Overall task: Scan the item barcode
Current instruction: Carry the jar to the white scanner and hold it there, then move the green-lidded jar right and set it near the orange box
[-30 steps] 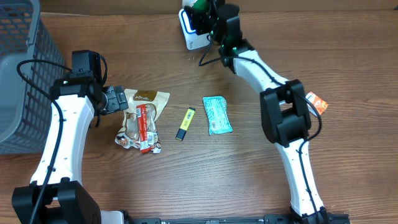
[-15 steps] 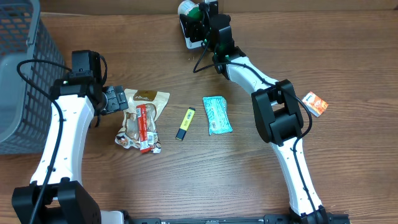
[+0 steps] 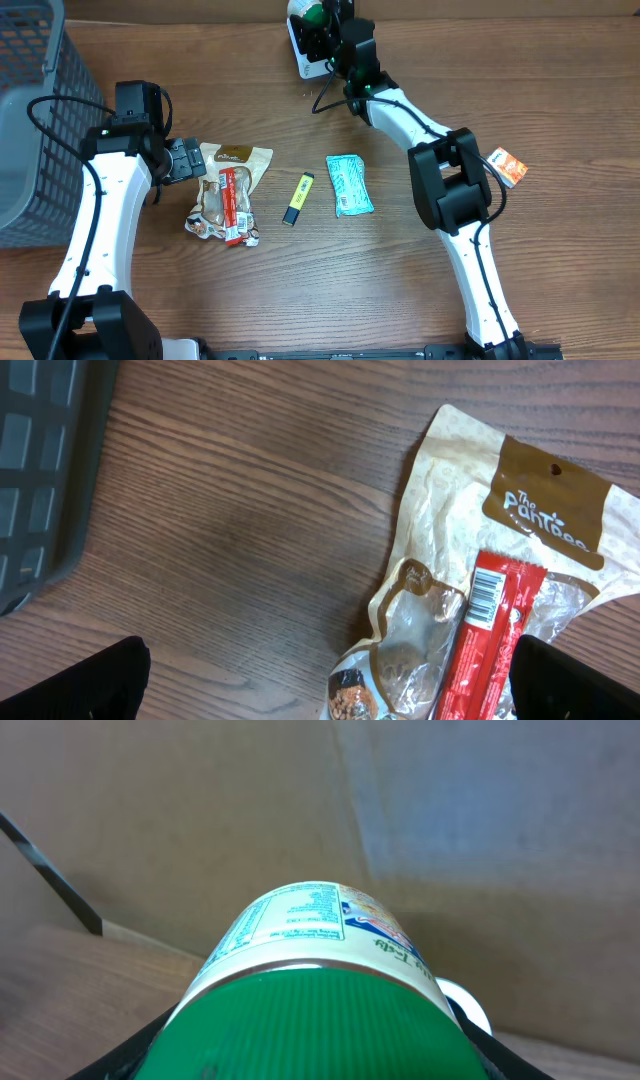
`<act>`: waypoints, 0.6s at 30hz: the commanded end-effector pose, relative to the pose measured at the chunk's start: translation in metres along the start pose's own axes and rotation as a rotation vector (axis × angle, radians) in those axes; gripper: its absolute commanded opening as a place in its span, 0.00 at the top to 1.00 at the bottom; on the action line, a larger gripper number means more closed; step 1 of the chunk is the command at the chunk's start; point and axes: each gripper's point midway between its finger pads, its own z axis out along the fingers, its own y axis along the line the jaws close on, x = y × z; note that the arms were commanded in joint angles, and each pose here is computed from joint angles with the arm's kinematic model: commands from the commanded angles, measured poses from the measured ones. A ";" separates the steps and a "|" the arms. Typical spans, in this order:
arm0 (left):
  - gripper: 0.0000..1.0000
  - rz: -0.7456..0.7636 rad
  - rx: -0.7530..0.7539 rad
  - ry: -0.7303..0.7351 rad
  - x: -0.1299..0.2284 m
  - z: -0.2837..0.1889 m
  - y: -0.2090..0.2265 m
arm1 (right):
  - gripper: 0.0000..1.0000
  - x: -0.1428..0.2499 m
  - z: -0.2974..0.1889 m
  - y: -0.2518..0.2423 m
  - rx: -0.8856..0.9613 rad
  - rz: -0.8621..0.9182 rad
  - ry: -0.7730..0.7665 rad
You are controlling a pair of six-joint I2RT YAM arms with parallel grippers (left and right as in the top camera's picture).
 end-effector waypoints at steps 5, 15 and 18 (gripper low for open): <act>0.00 -0.006 -0.011 -0.001 -0.002 0.001 0.002 | 0.96 -0.167 -0.075 0.028 0.018 0.000 -0.103; 0.00 -0.006 -0.011 -0.001 -0.002 0.001 0.002 | 0.96 -0.136 -0.187 -0.033 0.268 0.124 0.368; 0.00 -0.006 -0.011 -0.001 -0.002 0.001 0.002 | 0.96 -0.094 -0.228 -0.062 0.372 0.200 0.584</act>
